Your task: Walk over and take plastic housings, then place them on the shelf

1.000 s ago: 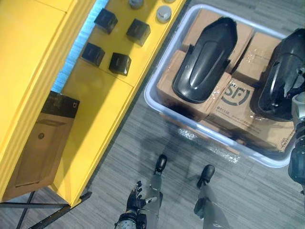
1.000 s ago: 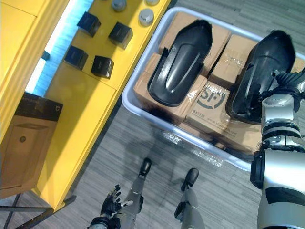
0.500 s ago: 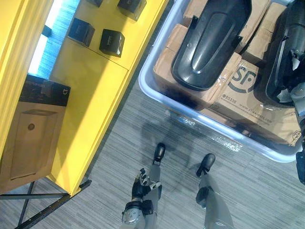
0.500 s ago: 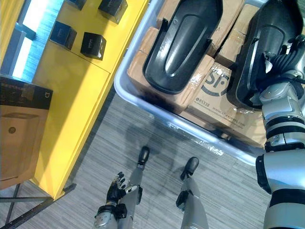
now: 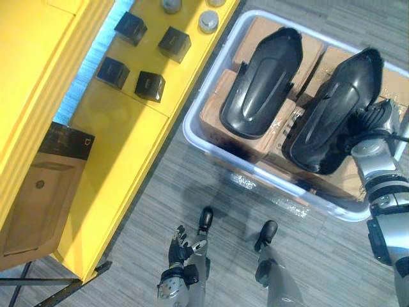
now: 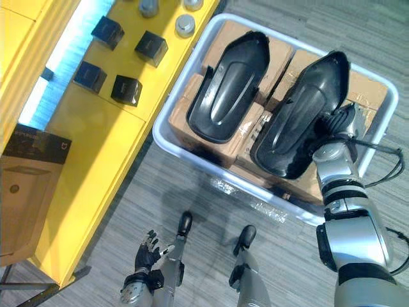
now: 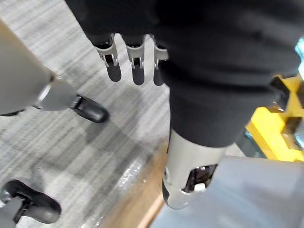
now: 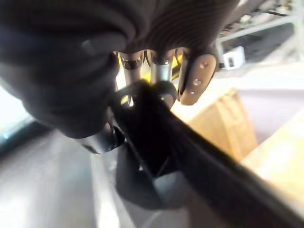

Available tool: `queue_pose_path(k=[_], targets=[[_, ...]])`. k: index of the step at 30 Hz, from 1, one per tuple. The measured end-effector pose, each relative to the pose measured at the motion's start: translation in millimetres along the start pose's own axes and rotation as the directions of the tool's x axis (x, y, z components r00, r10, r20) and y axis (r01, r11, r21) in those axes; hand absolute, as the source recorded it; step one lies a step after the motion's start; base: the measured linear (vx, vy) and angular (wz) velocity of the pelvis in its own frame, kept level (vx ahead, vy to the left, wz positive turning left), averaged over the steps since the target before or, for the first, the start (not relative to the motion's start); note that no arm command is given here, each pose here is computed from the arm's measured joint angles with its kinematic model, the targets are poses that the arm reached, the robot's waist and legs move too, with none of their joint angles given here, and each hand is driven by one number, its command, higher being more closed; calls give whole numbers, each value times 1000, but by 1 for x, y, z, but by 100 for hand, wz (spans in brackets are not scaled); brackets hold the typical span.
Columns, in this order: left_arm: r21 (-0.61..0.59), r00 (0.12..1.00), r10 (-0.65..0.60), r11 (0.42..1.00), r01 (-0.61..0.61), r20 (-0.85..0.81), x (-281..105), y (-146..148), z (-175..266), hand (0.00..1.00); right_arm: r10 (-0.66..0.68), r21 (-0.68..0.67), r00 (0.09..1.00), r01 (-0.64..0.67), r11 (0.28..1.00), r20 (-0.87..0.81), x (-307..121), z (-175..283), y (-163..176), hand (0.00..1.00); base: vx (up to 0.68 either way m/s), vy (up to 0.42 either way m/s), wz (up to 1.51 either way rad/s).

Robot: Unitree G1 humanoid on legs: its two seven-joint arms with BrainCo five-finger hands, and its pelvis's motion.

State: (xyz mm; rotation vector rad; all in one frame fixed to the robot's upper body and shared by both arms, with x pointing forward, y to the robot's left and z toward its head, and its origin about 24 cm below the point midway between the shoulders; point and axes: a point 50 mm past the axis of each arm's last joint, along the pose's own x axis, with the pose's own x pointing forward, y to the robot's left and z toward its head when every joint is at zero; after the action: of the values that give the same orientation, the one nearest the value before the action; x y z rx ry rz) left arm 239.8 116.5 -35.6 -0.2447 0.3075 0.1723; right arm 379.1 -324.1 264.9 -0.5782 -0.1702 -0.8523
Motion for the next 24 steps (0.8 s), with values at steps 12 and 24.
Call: queue_pose_path(k=[12, 24], targets=[[70, 999, 19, 997, -21, 30, -5, 23, 3, 0, -171, 35, 975, 168, 985, 139, 8, 47, -23, 100, 48, -52, -9], [7, 941, -136, 990, 141, 311, 5, -11, 79, 0, -126, -21, 894, 149, 989, 430, -24, 79, 0, 100, 28, -34, -9]])
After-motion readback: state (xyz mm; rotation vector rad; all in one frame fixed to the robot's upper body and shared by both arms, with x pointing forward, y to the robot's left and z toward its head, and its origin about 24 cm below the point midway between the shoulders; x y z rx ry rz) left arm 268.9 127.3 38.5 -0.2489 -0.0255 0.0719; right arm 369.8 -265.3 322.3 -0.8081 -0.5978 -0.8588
